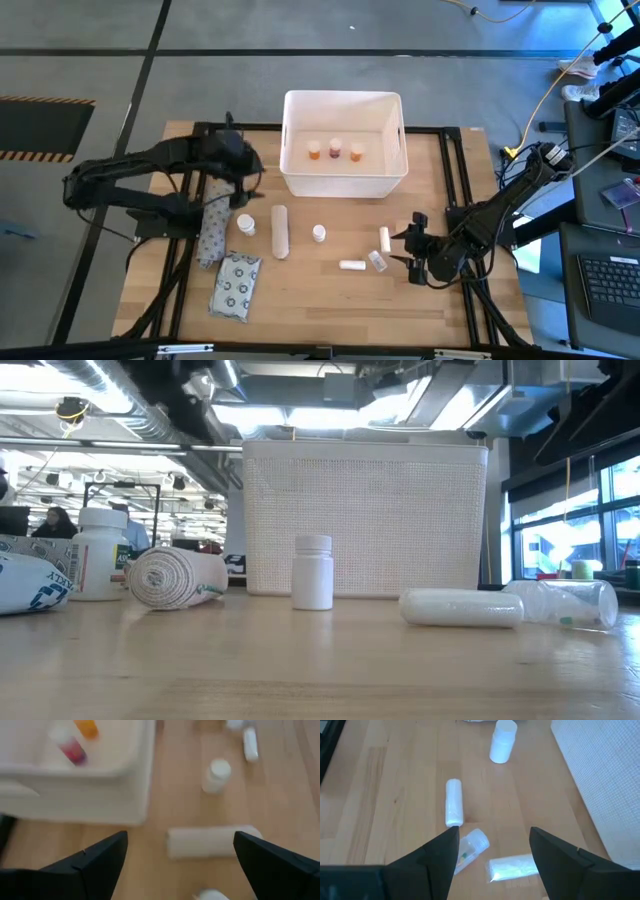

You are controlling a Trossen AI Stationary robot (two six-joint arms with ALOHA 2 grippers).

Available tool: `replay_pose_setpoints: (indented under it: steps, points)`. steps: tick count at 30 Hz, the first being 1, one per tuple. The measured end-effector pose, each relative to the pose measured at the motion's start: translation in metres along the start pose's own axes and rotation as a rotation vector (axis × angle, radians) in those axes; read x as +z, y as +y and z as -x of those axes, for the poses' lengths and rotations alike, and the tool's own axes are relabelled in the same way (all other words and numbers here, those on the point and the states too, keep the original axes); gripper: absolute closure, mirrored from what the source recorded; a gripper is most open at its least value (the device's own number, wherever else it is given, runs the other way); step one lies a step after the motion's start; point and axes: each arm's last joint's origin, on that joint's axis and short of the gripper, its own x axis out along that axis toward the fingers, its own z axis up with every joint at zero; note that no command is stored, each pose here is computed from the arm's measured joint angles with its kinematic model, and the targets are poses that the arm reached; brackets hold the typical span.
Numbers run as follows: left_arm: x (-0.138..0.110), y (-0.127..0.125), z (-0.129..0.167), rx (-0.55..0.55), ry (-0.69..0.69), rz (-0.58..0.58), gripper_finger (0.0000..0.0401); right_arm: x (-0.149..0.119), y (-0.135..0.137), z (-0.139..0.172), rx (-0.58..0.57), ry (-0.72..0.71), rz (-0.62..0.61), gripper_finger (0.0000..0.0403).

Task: Pick & place medical supplies in basket/bin
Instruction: Put the white medicine bottle into the white bin

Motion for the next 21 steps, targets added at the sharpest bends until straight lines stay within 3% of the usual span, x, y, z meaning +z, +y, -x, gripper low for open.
replay_pose_setpoints:
  steps: [6, 12, 21]
  points:
    - [-0.001, -0.023, -0.014, -0.062, 0.105, 0.091, 0.0046, 0.0, 0.0, 0.0, 0.0, 0.0, 0.003, 0.016]
    - [-0.006, -0.029, -0.036, 0.062, 0.264, 0.208, 0.0046, 0.0, 0.0, 0.0, 0.0, 0.001, 0.005, 0.016]
    - [-0.02, -0.038, -0.073, 0.151, 0.566, 0.378, 0.0046, 0.0, 0.0, 0.0, -0.001, 0.001, 0.003, 0.016]
